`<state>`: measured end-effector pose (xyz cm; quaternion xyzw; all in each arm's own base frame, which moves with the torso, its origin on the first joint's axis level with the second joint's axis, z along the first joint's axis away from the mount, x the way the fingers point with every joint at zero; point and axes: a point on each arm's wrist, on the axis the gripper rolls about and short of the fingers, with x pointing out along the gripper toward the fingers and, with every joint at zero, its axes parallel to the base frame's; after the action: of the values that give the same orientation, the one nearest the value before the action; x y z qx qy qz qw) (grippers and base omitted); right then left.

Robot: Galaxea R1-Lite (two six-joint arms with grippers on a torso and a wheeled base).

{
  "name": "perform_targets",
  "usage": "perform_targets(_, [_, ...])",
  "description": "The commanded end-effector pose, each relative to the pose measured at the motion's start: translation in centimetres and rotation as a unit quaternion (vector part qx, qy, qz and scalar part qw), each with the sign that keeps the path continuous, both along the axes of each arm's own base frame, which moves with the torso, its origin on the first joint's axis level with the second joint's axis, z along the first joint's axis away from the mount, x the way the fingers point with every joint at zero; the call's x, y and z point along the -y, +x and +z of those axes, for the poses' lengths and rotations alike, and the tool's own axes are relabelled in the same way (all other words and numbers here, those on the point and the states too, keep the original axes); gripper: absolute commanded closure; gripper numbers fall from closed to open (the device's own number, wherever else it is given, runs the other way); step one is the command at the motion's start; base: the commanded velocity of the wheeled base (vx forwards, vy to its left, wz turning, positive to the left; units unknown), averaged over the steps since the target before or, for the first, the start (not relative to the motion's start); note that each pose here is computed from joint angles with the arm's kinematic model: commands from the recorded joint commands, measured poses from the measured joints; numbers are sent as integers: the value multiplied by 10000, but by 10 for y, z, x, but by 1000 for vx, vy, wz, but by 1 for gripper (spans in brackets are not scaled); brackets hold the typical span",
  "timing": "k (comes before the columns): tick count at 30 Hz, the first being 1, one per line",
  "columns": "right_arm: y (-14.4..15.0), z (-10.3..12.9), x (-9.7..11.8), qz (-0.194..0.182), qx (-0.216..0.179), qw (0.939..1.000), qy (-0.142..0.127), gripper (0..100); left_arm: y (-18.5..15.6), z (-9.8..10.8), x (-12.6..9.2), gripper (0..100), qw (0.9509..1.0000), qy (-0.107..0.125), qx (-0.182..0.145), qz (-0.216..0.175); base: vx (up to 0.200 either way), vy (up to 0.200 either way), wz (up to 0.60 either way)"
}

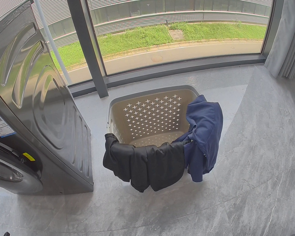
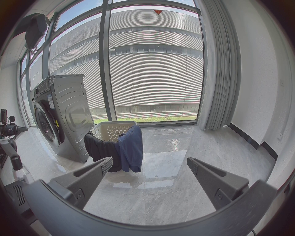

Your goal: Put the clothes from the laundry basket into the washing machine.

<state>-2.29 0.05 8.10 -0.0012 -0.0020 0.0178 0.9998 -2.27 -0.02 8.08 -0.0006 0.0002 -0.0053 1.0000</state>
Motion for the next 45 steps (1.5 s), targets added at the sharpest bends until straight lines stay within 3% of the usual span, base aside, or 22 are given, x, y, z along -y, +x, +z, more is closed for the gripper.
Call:
perform_targets(1, [0,-5,0,6,-5,10000,4,0,0,-5,0,0,10000,-1,-6,0,0,-200,0])
perform_targets(16, [0,-5,0,6,-5,10000,4,0,0,-5,0,0,10000,-1,-6,0,0,-40,0])
perform_targets(25, [0,-5,0,6,-5,10000,-4,0,0,-5,0,0,10000,-24,-6,7,200,0,0])
perform_targets(34, [0,-5,0,6,-5,10000,-4,0,0,-5,0,0,10000,-32,-6,7,0,0,0])
perform_targets(45, [0,-5,0,6,-5,10000,4,0,0,-5,0,0,10000,-32,-6,0,164,0,0])
